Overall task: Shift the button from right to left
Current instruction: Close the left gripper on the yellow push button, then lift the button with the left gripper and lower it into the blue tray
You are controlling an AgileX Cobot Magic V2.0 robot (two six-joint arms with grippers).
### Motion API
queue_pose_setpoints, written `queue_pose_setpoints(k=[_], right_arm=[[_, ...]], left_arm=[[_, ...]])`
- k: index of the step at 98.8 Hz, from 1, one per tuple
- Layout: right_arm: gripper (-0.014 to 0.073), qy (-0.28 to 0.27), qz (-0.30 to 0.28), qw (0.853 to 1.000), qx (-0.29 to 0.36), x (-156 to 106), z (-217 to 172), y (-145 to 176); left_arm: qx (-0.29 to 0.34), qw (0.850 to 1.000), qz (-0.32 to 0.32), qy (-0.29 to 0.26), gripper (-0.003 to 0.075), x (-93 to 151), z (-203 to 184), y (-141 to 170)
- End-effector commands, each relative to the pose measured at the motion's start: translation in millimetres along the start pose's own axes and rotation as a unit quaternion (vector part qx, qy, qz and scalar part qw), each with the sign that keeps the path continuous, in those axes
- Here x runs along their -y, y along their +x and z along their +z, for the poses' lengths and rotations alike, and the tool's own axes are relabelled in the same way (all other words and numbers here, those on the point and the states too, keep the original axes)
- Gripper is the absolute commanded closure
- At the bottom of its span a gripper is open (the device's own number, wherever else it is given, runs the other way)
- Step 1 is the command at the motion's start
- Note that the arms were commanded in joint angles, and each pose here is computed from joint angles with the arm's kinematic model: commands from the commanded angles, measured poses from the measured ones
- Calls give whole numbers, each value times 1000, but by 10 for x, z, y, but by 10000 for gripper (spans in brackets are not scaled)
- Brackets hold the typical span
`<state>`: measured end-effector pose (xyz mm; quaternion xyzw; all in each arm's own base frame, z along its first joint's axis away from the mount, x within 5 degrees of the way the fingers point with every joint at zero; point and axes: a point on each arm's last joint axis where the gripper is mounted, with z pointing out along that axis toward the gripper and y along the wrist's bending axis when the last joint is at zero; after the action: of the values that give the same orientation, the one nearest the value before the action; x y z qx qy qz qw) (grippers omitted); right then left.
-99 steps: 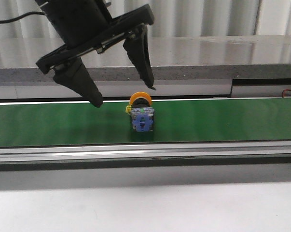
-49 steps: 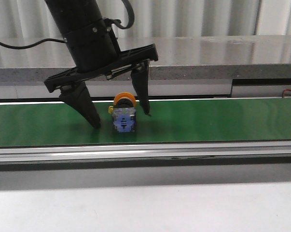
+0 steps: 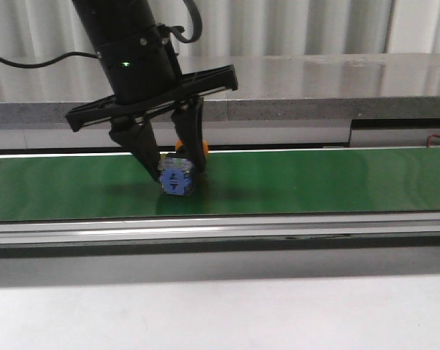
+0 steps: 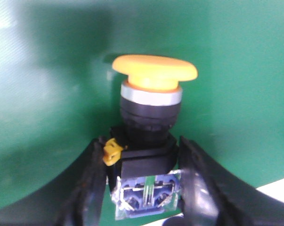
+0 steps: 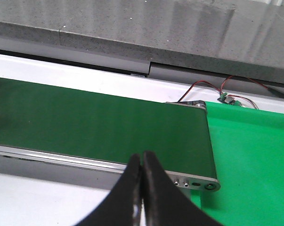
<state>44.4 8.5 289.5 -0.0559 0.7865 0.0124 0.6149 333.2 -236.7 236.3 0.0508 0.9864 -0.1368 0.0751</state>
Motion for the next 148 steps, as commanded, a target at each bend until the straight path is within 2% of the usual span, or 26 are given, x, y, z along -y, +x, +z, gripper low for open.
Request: queue_pose_setpoints(k=[1,14,26,68,88,98,116,148], right_arm=[[662,10,-3,999,48,20,-22,-142],[662,10,-3,999,48,20,-22,-142],[662,10,-3,999,48,20,-22,-142],[662,10,-3,999,48,20,-22,-142],[662,10,-3,999,48,20,-22,-142],[662,10,-3,999,48,20,-22,-142],[662,10,-3,999,48,20,-22,-142],[662,10,-3,999,48,20,-22,-142]], left_arm=[[63,997,9,38,666,132,-484,-22],[84,996,14,39,666,43,-753,-23],[96,995,7,32,666,-159,-954,-58],[85,995,-16,-53,670,-1355,-1354,-221],[79,986,-61,-131,670,-1993,-1513,-200],[83,981,-92,-148,670,-2283,-1598,-167],[82,977,-111,-165,670,-2705,-1720,-68],[63,969,-118,-207,670,-3270,-1843,133]])
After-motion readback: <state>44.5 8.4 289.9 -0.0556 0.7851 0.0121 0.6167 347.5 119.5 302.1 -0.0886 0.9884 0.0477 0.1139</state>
